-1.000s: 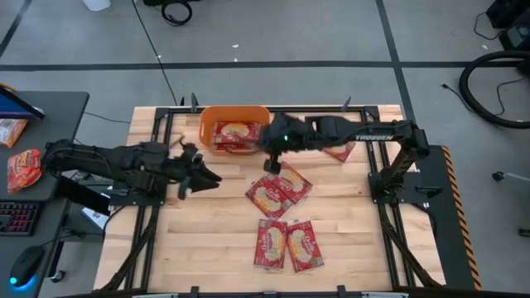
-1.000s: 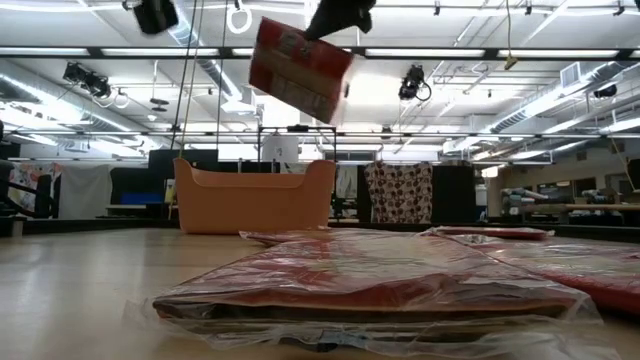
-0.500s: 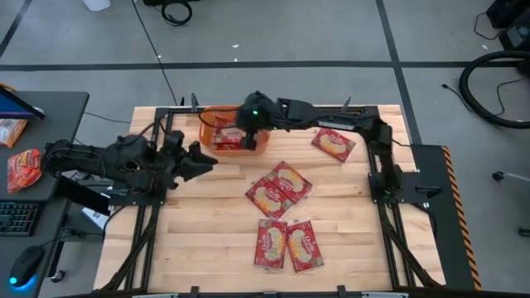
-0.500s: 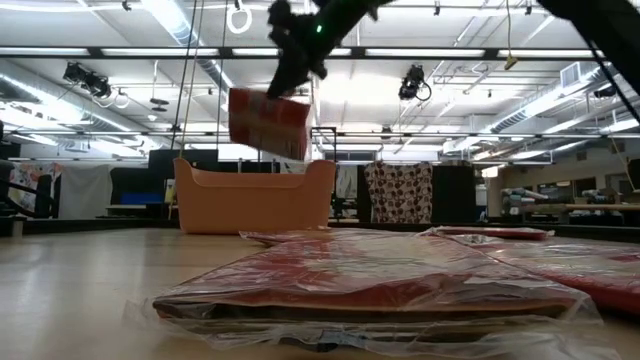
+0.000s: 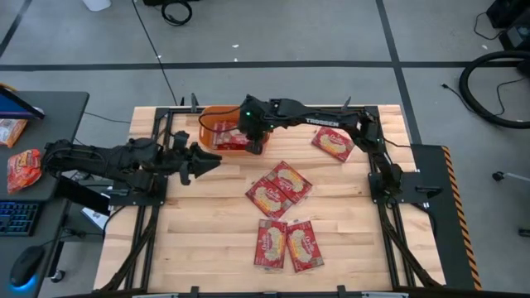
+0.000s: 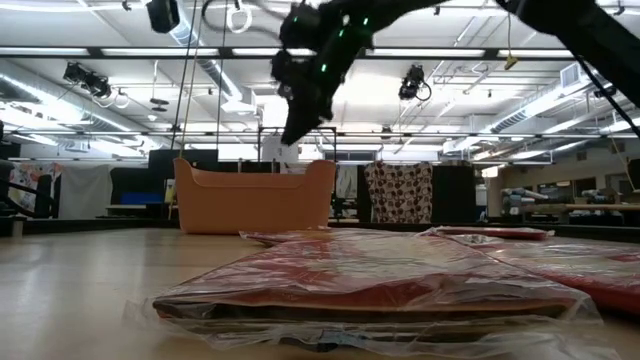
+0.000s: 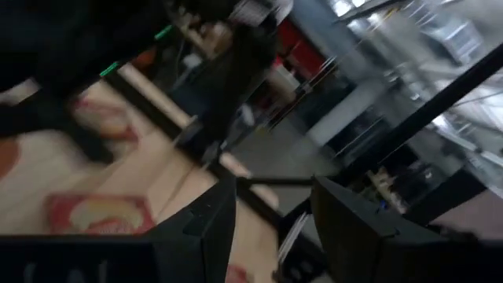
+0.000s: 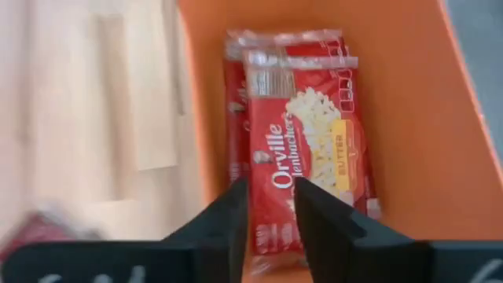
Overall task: Sort popcorn bags into baskets
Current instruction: Put the red popcorn bag into the orange bin
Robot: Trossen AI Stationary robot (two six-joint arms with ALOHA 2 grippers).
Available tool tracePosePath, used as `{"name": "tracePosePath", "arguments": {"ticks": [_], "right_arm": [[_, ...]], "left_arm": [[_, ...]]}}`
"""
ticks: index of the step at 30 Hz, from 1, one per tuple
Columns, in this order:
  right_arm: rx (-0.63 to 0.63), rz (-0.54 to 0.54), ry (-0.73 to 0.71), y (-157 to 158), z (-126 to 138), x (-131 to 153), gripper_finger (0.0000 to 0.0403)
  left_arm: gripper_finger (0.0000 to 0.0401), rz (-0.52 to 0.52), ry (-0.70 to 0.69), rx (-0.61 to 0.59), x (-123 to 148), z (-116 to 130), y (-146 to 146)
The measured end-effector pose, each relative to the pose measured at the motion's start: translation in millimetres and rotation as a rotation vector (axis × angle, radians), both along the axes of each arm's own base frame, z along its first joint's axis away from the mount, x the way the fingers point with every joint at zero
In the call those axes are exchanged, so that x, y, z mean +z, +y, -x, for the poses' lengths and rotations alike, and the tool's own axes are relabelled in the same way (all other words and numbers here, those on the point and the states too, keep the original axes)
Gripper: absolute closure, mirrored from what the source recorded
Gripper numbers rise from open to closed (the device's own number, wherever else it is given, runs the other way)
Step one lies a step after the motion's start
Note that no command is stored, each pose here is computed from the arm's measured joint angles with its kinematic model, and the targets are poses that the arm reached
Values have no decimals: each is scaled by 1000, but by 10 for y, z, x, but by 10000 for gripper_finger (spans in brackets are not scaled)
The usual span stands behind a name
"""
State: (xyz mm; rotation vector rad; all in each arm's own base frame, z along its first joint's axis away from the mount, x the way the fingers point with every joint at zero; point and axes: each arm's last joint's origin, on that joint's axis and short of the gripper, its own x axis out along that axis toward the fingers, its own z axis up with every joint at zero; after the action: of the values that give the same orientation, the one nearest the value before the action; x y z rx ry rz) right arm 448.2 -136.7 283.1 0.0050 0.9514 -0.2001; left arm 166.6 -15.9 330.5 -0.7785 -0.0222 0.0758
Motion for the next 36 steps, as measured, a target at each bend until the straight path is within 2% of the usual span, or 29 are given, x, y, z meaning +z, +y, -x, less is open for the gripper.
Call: {"name": "tracePosePath", "arguments": {"ticks": [4,6,8,12,18,24,27,30,32,36], "right_arm": [[-15,-90,-30,176,185,330,261],[-37,-138,0,267,274,405,254],[-62,-174,57,369,352,432,251],[-97,-205,152,564,460,456,246],[-99,-177,246,705,684,367,238],[-200,-186,344,419,1182,182,227],[-261,-144,387,249,1480,67,224],[-322,-105,402,62,1700,-164,223],[-382,-126,391,-63,1811,-315,221],[-545,-211,459,-243,2013,-605,210]], "left_arm": [[228,-21,97,-55,-86,30,-12],[228,-42,150,-65,-137,35,-14],[228,-53,193,-62,-179,39,-11],[228,-64,192,14,-178,37,11],[228,-55,163,32,-137,87,23],[228,7,115,25,-76,198,34],[228,36,88,15,-45,247,36],[228,40,77,16,-34,254,37],[228,36,75,21,-32,243,38],[228,36,75,24,-38,209,33]]}}
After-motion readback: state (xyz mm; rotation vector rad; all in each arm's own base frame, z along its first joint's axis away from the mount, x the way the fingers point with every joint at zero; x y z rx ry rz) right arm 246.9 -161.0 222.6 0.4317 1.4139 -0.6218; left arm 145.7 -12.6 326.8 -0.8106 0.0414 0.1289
